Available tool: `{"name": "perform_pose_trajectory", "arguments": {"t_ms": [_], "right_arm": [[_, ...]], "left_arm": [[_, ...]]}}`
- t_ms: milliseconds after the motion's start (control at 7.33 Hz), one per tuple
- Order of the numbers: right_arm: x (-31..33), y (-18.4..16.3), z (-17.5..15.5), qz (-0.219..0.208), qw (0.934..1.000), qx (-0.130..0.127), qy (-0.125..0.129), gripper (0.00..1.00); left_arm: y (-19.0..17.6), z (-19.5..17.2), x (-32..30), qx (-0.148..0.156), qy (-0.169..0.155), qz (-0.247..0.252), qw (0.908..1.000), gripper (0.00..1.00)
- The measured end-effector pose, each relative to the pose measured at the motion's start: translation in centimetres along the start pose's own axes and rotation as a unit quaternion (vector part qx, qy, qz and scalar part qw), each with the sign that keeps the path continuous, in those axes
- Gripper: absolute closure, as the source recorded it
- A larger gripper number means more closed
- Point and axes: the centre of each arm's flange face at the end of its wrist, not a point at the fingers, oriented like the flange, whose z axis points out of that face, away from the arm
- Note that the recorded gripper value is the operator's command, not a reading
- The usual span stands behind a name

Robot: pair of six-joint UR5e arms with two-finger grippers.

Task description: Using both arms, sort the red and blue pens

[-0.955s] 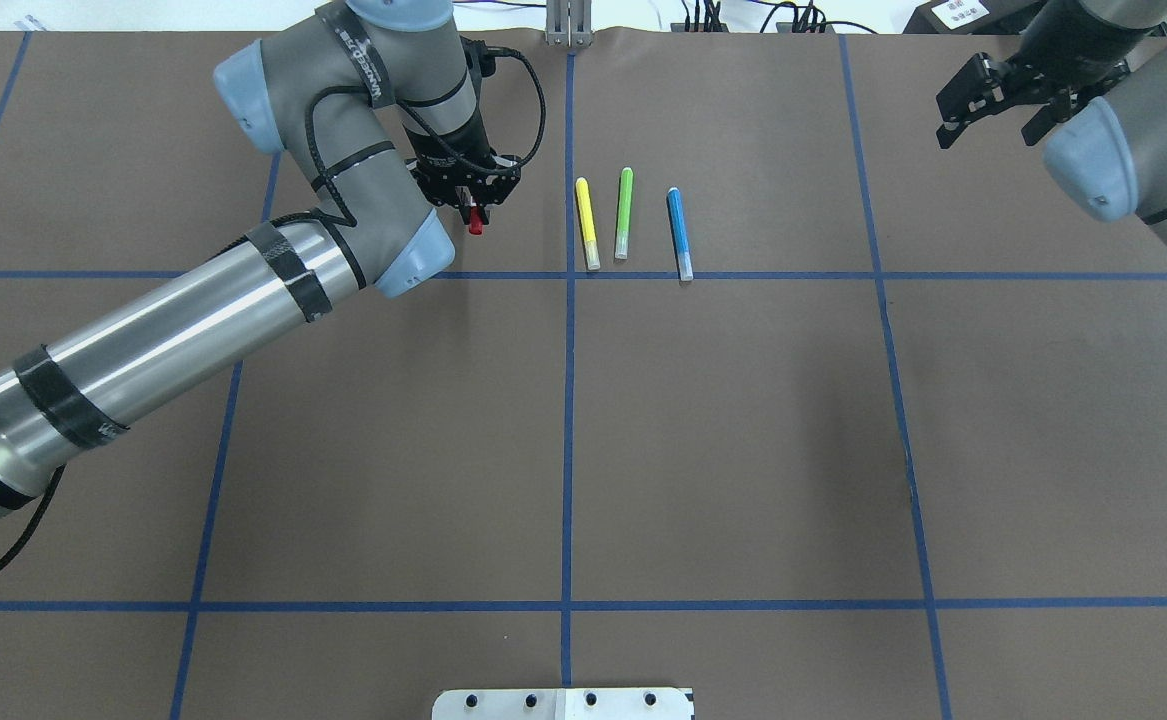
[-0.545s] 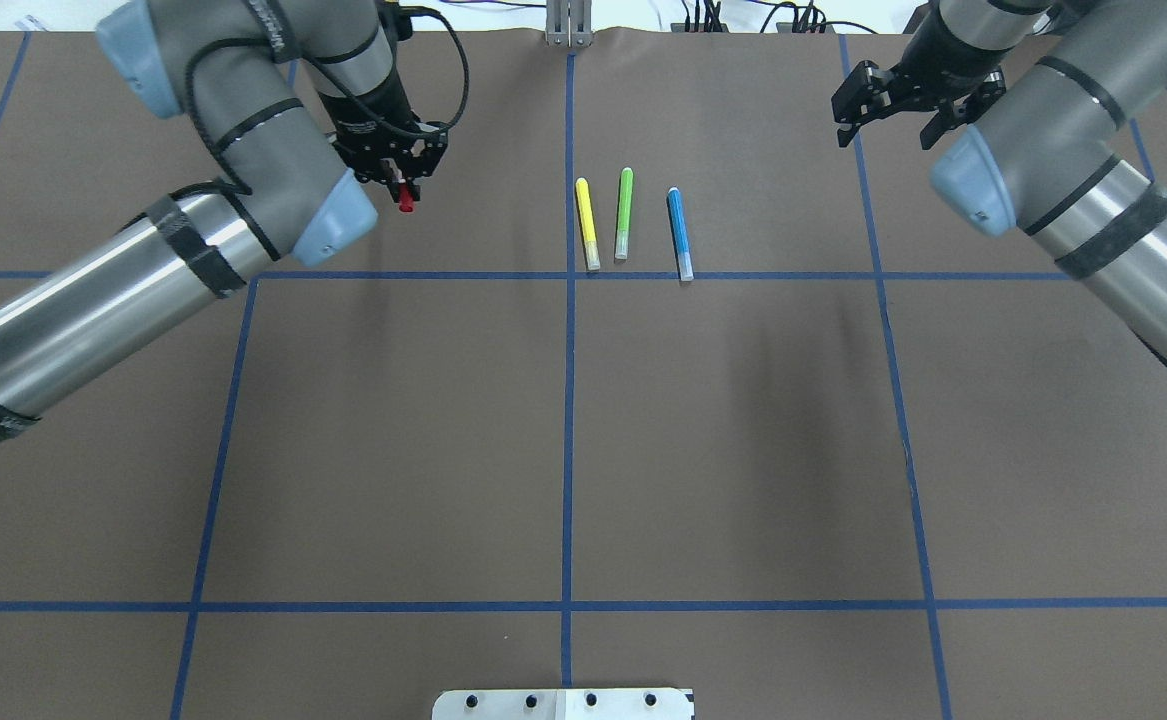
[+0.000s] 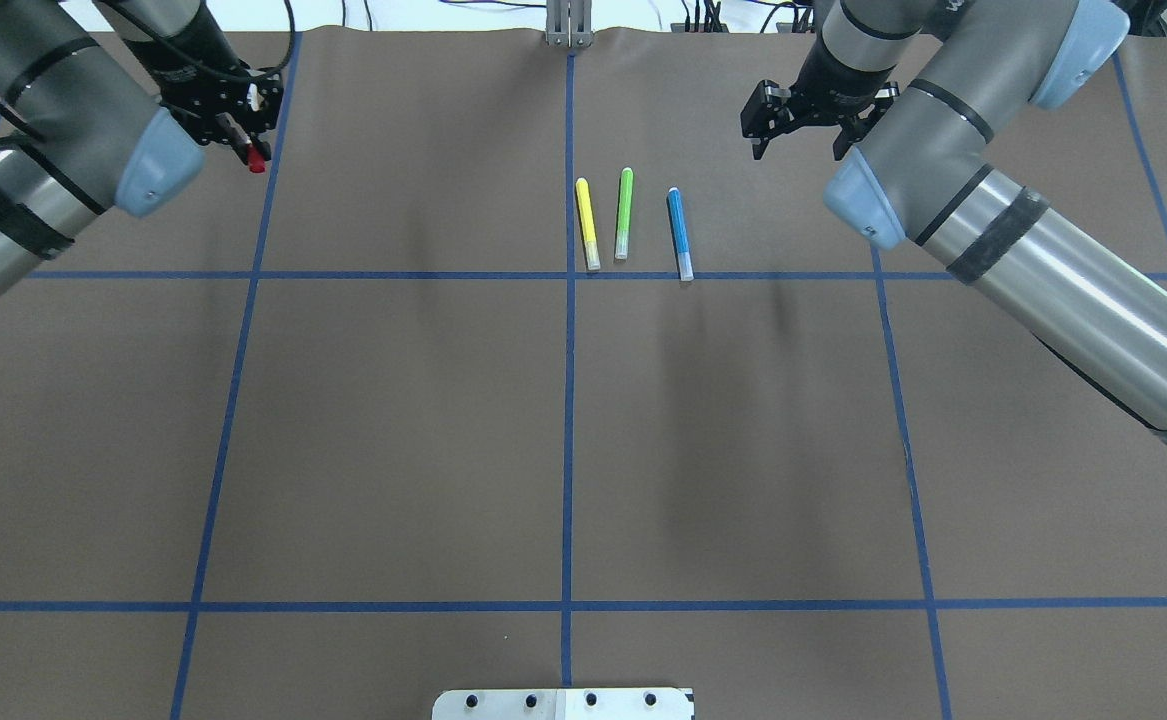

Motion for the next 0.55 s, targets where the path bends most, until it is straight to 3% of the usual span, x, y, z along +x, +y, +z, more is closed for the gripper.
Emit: {"name": "perform_pose_trajectory", "arguments": {"t_ms": [545], "right_arm": [[-6.0,2.3,4.9,-0.022,0.9994,-0.016,0.024,0.17]], "left_arm": [[-0.4,-4.8,-7.7,0.016,0.003,-0.002,0.9999,1.00]]}}
